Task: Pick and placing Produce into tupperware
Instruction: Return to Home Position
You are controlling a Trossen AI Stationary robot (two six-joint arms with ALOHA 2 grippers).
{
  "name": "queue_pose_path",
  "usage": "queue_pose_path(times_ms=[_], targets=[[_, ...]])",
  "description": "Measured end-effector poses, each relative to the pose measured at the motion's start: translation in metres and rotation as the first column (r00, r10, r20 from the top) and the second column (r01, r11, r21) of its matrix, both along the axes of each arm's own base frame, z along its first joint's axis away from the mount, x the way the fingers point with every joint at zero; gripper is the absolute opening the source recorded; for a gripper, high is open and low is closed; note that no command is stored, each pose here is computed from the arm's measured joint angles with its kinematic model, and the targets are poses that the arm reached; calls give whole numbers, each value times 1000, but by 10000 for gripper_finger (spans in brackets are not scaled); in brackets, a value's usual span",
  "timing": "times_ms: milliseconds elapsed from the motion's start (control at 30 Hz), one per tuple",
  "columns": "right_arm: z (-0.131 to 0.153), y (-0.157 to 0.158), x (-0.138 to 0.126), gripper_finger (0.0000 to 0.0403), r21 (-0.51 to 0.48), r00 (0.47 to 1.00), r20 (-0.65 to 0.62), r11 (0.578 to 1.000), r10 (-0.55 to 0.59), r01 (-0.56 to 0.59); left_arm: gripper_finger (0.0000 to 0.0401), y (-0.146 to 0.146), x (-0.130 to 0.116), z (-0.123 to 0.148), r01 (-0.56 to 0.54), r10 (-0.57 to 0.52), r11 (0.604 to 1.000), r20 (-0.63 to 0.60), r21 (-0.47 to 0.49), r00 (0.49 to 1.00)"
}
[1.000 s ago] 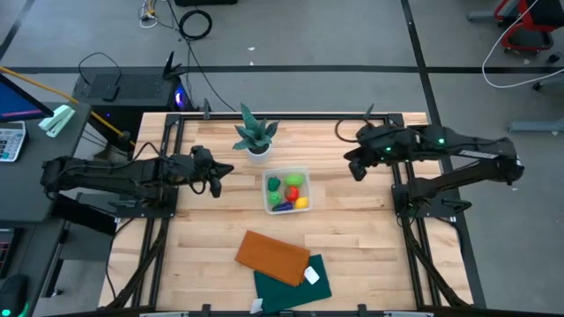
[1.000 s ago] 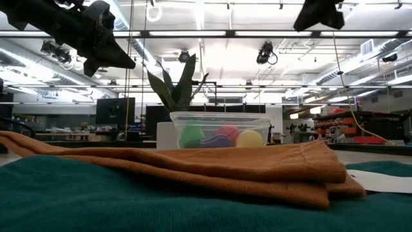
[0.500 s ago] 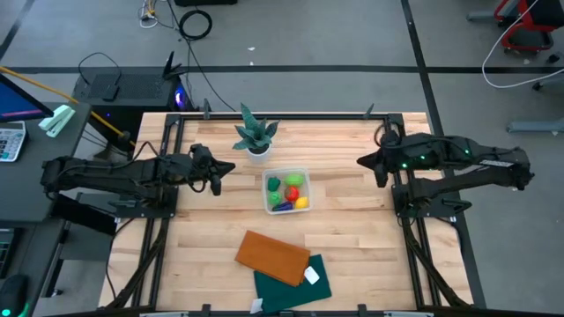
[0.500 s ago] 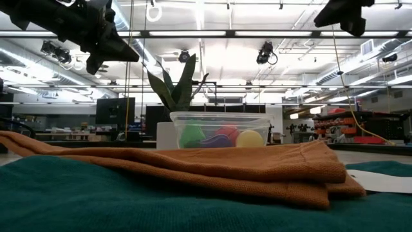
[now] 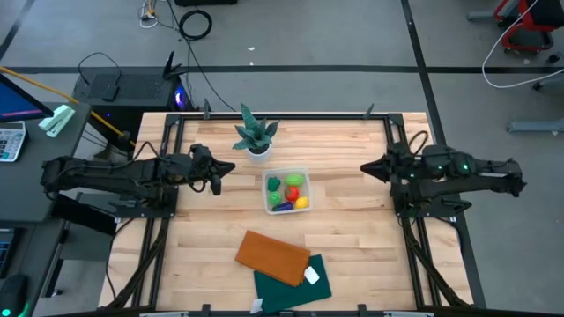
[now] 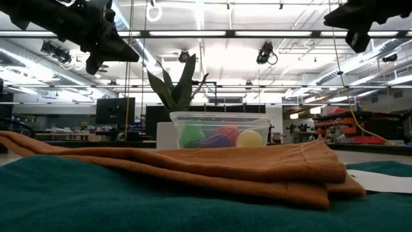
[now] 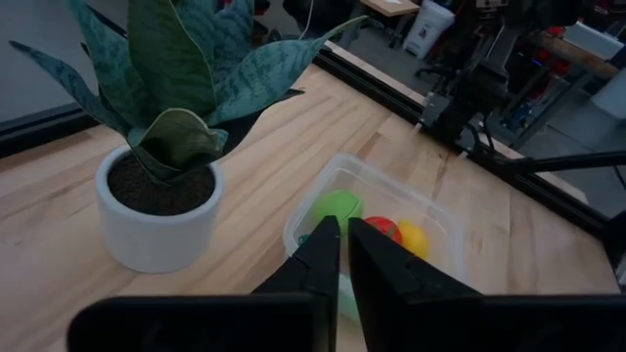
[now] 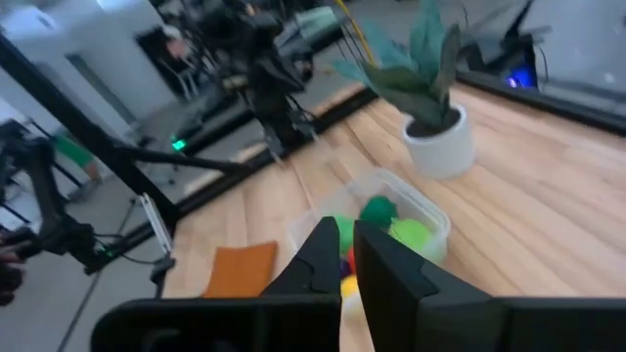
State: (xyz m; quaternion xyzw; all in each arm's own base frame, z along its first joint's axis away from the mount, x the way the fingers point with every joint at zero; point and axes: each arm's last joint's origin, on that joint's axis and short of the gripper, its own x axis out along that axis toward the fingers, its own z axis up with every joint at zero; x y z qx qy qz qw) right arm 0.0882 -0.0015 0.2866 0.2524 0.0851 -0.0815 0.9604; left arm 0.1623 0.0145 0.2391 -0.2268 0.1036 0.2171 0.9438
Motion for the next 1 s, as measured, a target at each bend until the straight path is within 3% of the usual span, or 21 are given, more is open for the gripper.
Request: queue_pose_path(times_ms=[533,667,1000], targets=[[-18,-2,-40,0,-112,974,227,994,10,16,29,0,0,-1,-24,25,999,7,-37,1000],[-28,-1,-34,0,-118,975,224,993,15,12,35,0,0,-1,-32,33,998,14,-60,999],[-61,1,-8,0,-92,929,364,995,59,-27,41,0,-2,-5,-66,67,987,4,-149,998]])
